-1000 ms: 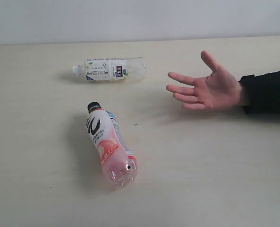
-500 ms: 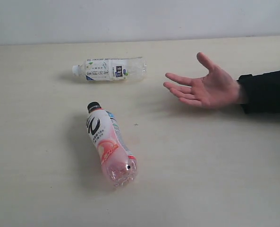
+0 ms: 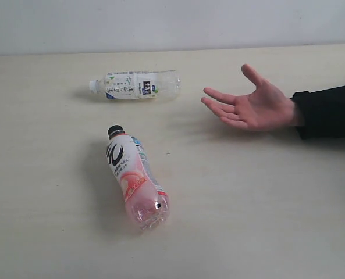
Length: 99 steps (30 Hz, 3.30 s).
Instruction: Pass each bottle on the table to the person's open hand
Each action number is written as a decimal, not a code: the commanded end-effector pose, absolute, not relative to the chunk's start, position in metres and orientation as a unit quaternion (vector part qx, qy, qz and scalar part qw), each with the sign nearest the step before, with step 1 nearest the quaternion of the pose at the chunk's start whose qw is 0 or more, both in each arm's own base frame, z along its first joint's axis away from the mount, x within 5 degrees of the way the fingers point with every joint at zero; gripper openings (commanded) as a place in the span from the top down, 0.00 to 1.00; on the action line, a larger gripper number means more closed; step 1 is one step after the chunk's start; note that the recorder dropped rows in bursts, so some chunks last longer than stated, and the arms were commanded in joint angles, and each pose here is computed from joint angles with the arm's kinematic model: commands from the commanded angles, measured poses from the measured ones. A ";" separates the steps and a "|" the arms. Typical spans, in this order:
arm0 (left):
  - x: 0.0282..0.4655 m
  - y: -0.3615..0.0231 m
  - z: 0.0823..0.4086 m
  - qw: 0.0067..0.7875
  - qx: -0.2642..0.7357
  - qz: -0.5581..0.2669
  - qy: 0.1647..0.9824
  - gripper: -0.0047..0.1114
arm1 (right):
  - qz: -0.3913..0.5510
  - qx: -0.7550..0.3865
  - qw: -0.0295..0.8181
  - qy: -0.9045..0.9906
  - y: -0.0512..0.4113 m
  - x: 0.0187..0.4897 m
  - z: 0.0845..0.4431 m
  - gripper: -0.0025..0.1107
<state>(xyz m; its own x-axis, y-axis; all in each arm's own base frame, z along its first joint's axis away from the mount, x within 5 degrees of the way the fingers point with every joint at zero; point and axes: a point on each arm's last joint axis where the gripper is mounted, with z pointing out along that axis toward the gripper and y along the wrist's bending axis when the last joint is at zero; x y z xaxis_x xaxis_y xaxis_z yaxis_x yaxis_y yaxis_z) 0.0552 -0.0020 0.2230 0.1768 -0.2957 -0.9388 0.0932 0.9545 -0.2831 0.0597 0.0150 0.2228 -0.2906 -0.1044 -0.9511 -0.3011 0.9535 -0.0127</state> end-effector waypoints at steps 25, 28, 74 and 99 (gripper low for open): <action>0.250 -0.008 0.341 0.661 0.036 0.020 0.750 0.96 | 0.085 -0.128 0.588 0.794 0.015 0.060 0.223 0.98; 0.294 -0.011 0.341 0.633 0.090 0.057 0.767 0.96 | 0.085 -0.128 0.588 0.794 0.015 0.060 0.223 0.98; 0.493 -0.165 0.192 0.173 0.674 0.057 0.716 0.41 | 0.085 -0.128 0.587 0.795 0.015 0.060 0.223 0.98; 0.504 -0.174 0.146 0.181 0.674 0.059 0.714 0.40 | 0.085 -0.128 0.587 0.795 0.015 0.060 0.223 0.98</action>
<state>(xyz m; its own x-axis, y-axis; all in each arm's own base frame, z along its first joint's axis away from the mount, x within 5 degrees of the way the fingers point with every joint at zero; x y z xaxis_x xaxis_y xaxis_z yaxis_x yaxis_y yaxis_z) 0.5027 -0.1722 0.1490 -0.0201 0.9850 -0.1715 0.9432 0.0756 0.3235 0.0597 0.0150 0.2229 -0.2900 -0.1056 -0.9512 -0.3010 0.9535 -0.0141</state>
